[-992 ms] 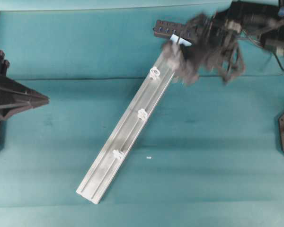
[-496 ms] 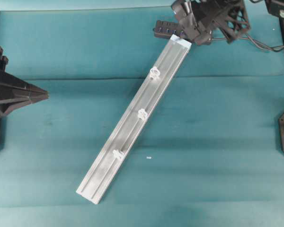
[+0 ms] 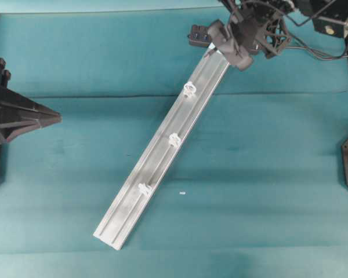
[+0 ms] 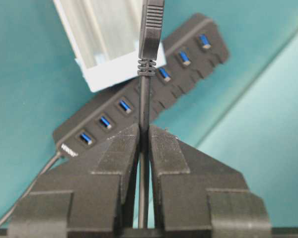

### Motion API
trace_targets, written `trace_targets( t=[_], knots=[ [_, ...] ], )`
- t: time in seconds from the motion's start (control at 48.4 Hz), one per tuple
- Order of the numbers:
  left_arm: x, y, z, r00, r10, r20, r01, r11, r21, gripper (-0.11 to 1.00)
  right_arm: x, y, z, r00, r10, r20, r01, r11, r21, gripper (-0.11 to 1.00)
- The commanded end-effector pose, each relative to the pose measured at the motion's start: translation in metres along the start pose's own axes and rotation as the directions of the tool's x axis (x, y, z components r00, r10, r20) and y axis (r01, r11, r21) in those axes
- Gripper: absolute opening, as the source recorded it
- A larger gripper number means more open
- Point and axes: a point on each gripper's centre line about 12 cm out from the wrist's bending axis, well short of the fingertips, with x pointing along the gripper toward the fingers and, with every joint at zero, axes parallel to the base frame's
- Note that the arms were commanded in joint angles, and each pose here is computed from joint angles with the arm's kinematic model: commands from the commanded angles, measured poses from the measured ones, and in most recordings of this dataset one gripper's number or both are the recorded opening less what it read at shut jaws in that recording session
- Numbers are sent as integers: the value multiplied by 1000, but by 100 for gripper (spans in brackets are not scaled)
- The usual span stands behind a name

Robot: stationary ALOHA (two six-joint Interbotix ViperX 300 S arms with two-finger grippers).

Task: Pass the USB cable through three rings with both arms.
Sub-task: 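Lift the cable with the right gripper toward the top ring by the hub, then push the USB plug through the first white ring with the right gripper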

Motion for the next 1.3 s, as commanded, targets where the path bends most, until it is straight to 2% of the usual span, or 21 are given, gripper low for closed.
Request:
trace_targets(
  t=[0.0, 0.124, 0.372, 0.558, 1.116, 1.282],
  knots=[
    [1, 0, 8, 1000, 0, 15, 0, 1000, 2, -1, 7, 3, 1, 1000, 11, 3, -11, 999, -41, 9],
    [1, 0, 8, 1000, 2, 14, -2, 1000, 2, -1, 14, 7, 1, 1000, 28, 8, -27, 999, -43, 9],
    [2, 1, -1, 1000, 4, -17, -4, 1000, 3, -1, 19, 3, 4, 1000, -7, 17, 8, 999, -48, 9],
    [2, 1, -5, 1000, 4, -27, -3, 1000, 6, -1, 22, 9, 7, 1000, 11, 30, -9, 998, -69, 9],
    [7, 6, -10, 998, 30, -47, -29, 1000, 5, -1, 25, 9, 16, 989, -8, 150, 23, 995, -94, 9],
    [7, 6, -10, 999, 29, -46, -29, 1000, 5, -1, 23, 9, 20, 978, -10, 208, 26, 997, -74, 9]
  ],
)
